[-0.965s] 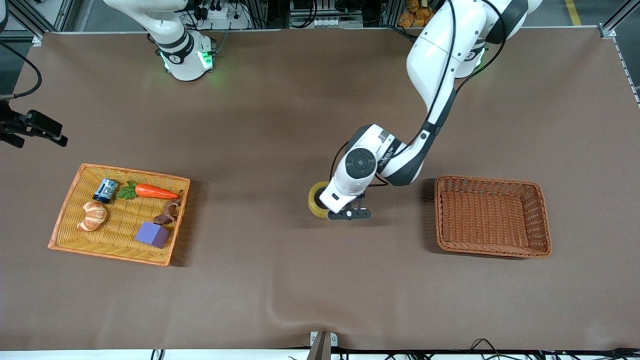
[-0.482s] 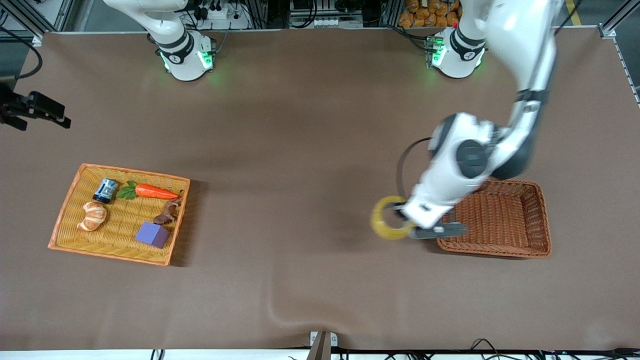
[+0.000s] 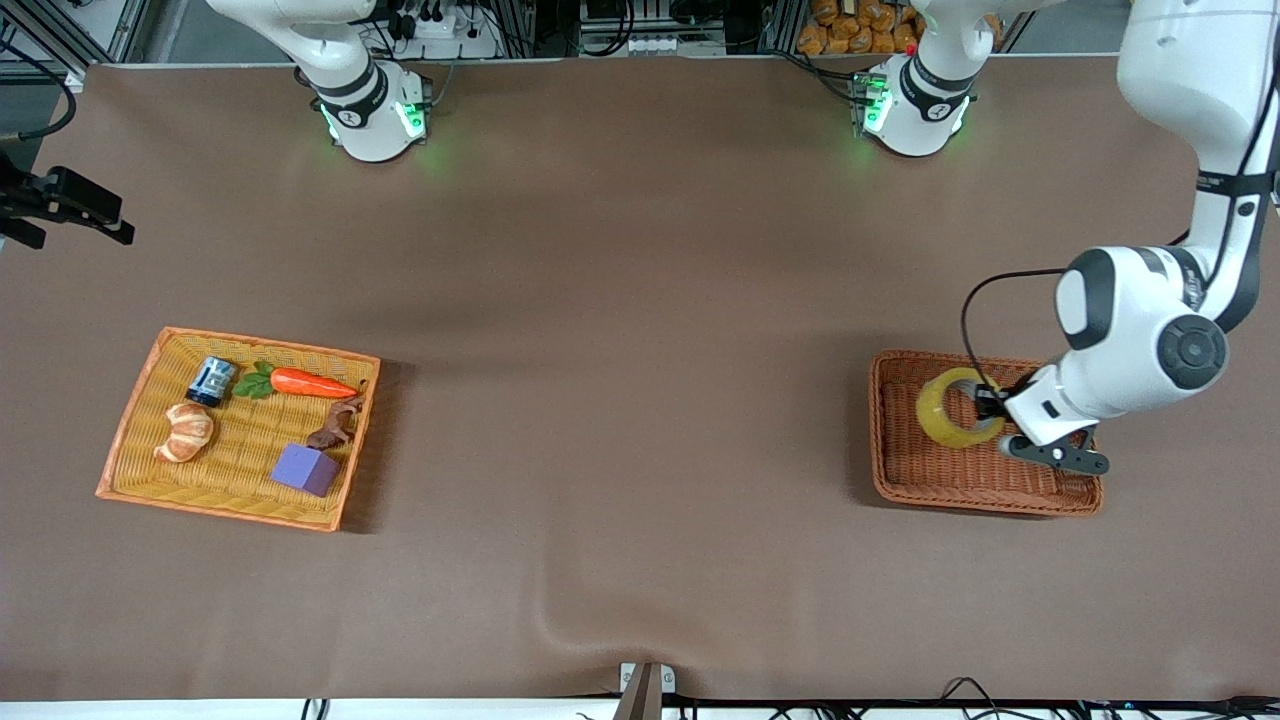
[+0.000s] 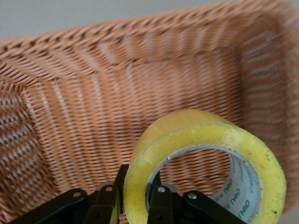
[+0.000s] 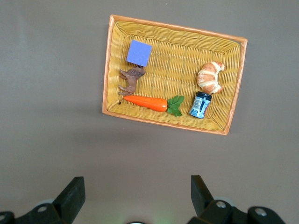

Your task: Transfer tape with both arms

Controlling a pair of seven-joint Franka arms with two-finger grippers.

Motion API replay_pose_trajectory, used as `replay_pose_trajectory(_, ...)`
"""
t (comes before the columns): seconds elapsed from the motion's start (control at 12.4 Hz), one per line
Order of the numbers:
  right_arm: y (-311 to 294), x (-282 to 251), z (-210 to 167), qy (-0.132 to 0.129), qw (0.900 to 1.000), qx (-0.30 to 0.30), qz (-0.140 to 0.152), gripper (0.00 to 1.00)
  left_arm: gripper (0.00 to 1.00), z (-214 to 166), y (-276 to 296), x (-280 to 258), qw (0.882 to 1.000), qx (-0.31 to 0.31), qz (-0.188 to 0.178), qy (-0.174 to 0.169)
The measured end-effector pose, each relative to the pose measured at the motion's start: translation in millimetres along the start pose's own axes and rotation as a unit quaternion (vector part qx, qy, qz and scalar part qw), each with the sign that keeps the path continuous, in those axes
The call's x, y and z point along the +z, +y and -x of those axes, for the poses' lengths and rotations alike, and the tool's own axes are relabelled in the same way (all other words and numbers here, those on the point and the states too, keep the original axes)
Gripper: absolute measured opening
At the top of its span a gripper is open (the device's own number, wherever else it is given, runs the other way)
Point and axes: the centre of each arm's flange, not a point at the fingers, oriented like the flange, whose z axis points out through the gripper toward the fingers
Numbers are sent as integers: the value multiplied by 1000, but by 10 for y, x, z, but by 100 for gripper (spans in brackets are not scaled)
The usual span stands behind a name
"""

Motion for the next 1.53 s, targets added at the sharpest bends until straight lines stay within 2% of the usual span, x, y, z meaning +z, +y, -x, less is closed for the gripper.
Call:
replay_pose_trajectory(0.08, 24, 1, 3, 0, 1000, 2, 0, 100, 22, 7, -112, 100, 1000, 10, 2, 1)
replay_pose_trajectory(0.16, 38, 1, 4, 0, 1000, 3, 0, 100, 31, -20, -140, 145, 1000, 14, 2, 2)
replay_pose_trajectory(0.4, 39, -1, 2, 1, 1000, 3, 1, 100, 65, -165, -71, -66, 999, 22, -2, 23)
replay_pose_trajectory(0.48, 42, 1, -3, 2, 1000, 4, 1, 100, 77, -217, -47, -271, 999, 25, -5, 30)
replay_pose_trajectory(0.64, 44, -28, -53, 22, 1000, 3, 4, 100, 99, -268, 2, -926, 999, 18, -9, 40)
replay_pose_trajectory(0.88, 31, -35, -66, 27, 1000, 2, 6, 100, 100, -161, 315, -1998, 997, -49, -11, 56)
replay_pose_trajectory(1.05, 47, -33, -64, 27, 1000, 4, 7, 100, 100, 29, 523, -2511, 994, -90, -12, 56)
replay_pose_trajectory(1.29, 81, -26, -57, 25, 1000, 8, 8, 100, 100, 319, 592, -3053, 993, -106, -15, 43)
replay_pose_trajectory(1.53, 101, -25, -54, 24, 1000, 12, 8, 100, 100, 528, 614, -3329, 993, -113, -18, 40)
